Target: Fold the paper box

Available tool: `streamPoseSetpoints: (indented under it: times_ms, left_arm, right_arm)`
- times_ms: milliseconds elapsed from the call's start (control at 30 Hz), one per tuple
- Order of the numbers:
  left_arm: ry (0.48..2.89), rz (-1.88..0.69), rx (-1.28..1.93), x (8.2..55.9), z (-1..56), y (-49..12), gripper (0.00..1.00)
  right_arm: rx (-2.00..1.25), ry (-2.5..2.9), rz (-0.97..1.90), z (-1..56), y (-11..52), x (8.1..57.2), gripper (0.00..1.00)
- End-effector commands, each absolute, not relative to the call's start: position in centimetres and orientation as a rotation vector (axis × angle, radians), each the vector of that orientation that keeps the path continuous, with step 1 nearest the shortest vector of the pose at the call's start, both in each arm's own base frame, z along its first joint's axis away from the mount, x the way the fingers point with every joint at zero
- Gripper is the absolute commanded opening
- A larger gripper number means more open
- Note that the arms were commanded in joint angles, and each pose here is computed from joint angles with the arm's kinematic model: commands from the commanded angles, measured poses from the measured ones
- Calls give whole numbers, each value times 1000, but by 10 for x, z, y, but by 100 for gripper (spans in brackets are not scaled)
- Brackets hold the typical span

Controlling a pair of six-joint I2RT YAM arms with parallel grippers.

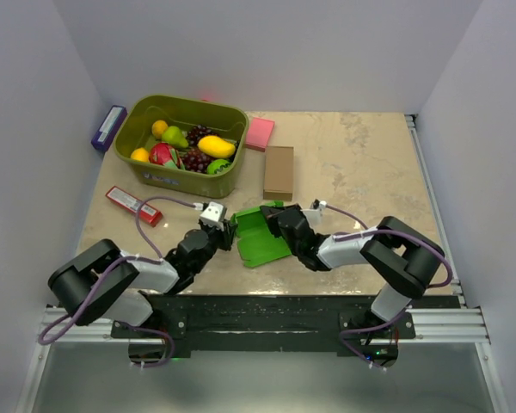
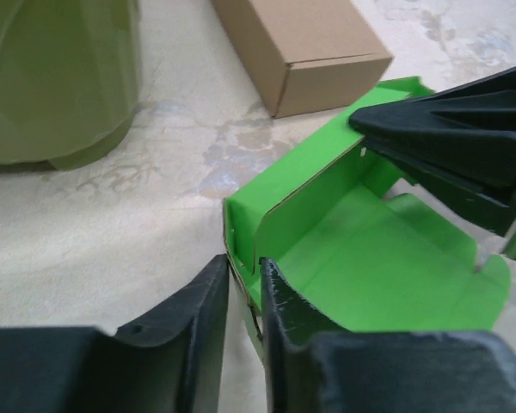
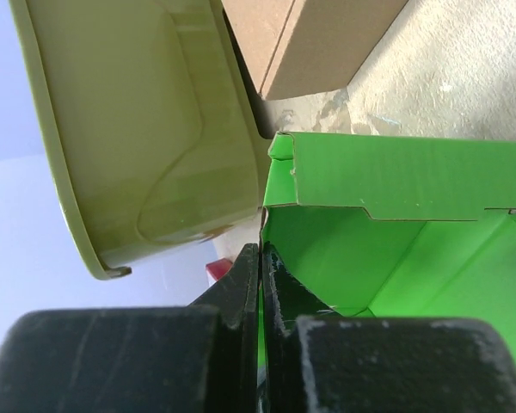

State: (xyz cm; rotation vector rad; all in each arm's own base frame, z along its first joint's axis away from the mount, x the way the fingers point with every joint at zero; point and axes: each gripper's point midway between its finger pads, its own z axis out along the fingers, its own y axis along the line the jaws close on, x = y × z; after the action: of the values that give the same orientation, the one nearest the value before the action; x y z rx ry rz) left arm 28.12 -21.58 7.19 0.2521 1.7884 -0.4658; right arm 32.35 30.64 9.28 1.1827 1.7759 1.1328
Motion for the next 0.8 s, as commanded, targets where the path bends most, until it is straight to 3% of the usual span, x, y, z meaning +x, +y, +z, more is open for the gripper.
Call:
streamPoseSetpoints:
  times_ms: [0, 100, 233, 500, 767]
  left_arm:
    - [1713, -605, 322, 273, 106, -240, 40]
    - [1720, -659, 338, 263, 112, -242, 57]
    - [1720, -721, 347, 248, 119, -239, 69]
    - [1801, -755, 86, 262, 110, -186, 72]
    - [1950, -596, -36, 275, 67, -164, 73]
  right_arm:
    - [1189, 1744, 1087, 80, 293, 323, 0]
    - [1181, 1745, 1088, 78, 290, 320, 0]
    - [1178, 1717, 1114, 83, 285, 317, 0]
    - [1153, 1723, 1116, 82, 281, 312, 0]
    - [1126, 1723, 1132, 83, 281, 310, 0]
